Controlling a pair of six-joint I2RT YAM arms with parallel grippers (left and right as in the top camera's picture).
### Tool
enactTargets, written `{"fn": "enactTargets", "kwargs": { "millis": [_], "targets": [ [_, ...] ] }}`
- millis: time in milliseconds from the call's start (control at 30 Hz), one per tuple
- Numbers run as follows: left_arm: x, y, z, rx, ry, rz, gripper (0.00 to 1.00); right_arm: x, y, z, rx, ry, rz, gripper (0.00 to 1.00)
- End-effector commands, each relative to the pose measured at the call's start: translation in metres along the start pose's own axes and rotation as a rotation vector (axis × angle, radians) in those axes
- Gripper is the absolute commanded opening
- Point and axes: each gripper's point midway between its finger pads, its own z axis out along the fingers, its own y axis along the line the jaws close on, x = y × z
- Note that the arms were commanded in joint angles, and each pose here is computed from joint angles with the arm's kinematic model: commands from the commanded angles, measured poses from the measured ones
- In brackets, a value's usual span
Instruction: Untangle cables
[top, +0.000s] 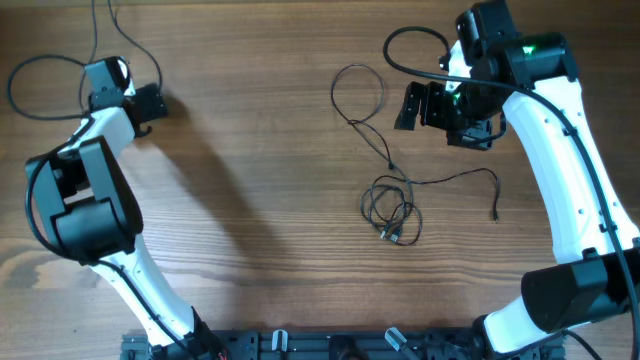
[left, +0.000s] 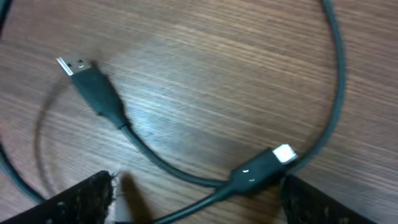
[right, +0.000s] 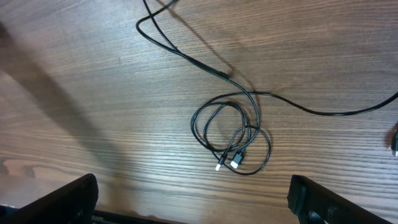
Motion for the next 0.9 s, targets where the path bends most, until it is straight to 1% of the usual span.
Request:
{"fn": "enactTargets", "kwargs": {
  "millis": [0, 33, 67, 100, 133, 167, 200, 233, 300, 367, 400, 433, 467, 567, 633, 667, 700, 733, 767, 800, 833, 867],
  "targets": [
    [0.034, 0.021, 0.015, -0.056, 0.104, 0.015, 0.59, 0.001, 0.002, 0.004, -0.007, 0.011, -0.018, 1.00],
    [0.038, 0.019, 0.015, -0.037, 0.119, 0.025, 0.50, 0.001, 0.002, 0.004, -0.006, 0.011, -0.018, 1.00],
    [0.042, 0.010, 0.014, 0.013, 0.137, 0.048, 0.45, 0.001, 0.002, 0.004, -0.007, 0.011, -0.018, 1.00],
    [0.047, -0.001, 0.013, 0.074, 0.153, 0.049, 0.35, 0.001, 0.002, 0.004, -0.007, 0.011, -0.018, 1.00],
    [0.049, -0.009, 0.012, 0.117, 0.161, 0.048, 0.20, 0.000, 0.002, 0.004, -0.007, 0.010, -0.018, 1.00],
    [0.050, -0.016, 0.011, 0.141, 0.167, 0.019, 0.12, 0.000, 0.002, 0.004, -0.007, 0.010, -0.019, 1.00],
    [0.049, -0.020, 0.010, 0.140, 0.170, -0.059, 0.04, 0.000, 0.002, 0.004, -0.007, 0.010, -0.019, 1.00],
    [0.048, -0.032, 0.008, 0.180, 0.176, -0.137, 0.04, 0.000, 0.002, 0.004, -0.007, 0.010, -0.019, 1.00],
    [0.033, -0.075, -0.008, 0.397, 0.178, -0.300, 0.04, 0.001, 0.002, 0.004, -0.007, 0.012, -0.020, 1.00],
    [0.001, -0.109, -0.034, 0.600, 0.163, -0.494, 0.04, 0.001, 0.002, 0.004, -0.006, 0.012, -0.021, 1.00],
    [-0.026, -0.124, -0.055, 0.702, 0.144, -0.618, 0.04, 0.002, 0.001, 0.004, -0.005, 0.015, -0.020, 1.00],
    [-0.043, -0.131, -0.070, 0.757, 0.123, -0.672, 0.04, 0.003, 0.001, 0.004, -0.004, 0.019, -0.019, 1.00],
    [-0.056, -0.134, -0.080, 0.784, 0.103, -0.711, 0.04, 0.003, 0.001, 0.004, -0.003, 0.021, -0.019, 1.00],
    [-0.116, -0.147, -0.137, 0.915, -0.068, -0.756, 0.04, 0.003, 0.001, 0.004, -0.004, 0.019, -0.019, 1.00],
    [-0.136, -0.148, -0.151, 0.921, -0.164, -0.749, 0.04, 0.002, 0.001, 0.004, -0.004, 0.018, -0.019, 1.00],
    [-0.138, -0.144, -0.148, 0.888, -0.184, -0.764, 0.11, 0.003, 0.001, 0.004, -0.004, 0.019, -0.019, 1.00],
    [-0.132, -0.134, -0.134, 0.799, -0.186, -0.792, 0.25, 0.003, 0.001, 0.004, -0.003, 0.020, -0.019, 0.99],
    [-0.125, -0.122, -0.122, 0.700, -0.195, -0.783, 0.53, 0.004, 0.000, 0.004, -0.002, 0.023, -0.019, 1.00],
    [-0.114, -0.106, -0.107, 0.563, -0.214, -0.729, 1.00, 0.004, 0.000, 0.004, -0.001, 0.024, -0.018, 1.00],
    [-0.106, -0.096, -0.099, 0.473, -0.223, -0.662, 1.00, 0.004, 0.000, 0.004, -0.001, 0.024, -0.018, 1.00],
    [-0.096, -0.080, -0.090, 0.348, -0.235, -0.545, 1.00, 0.004, 0.000, 0.004, -0.001, 0.024, -0.018, 1.00],
    [-0.085, -0.061, -0.081, 0.205, -0.236, -0.394, 1.00, 0.003, 0.001, 0.004, -0.002, 0.022, -0.018, 1.00]
  ]
}}
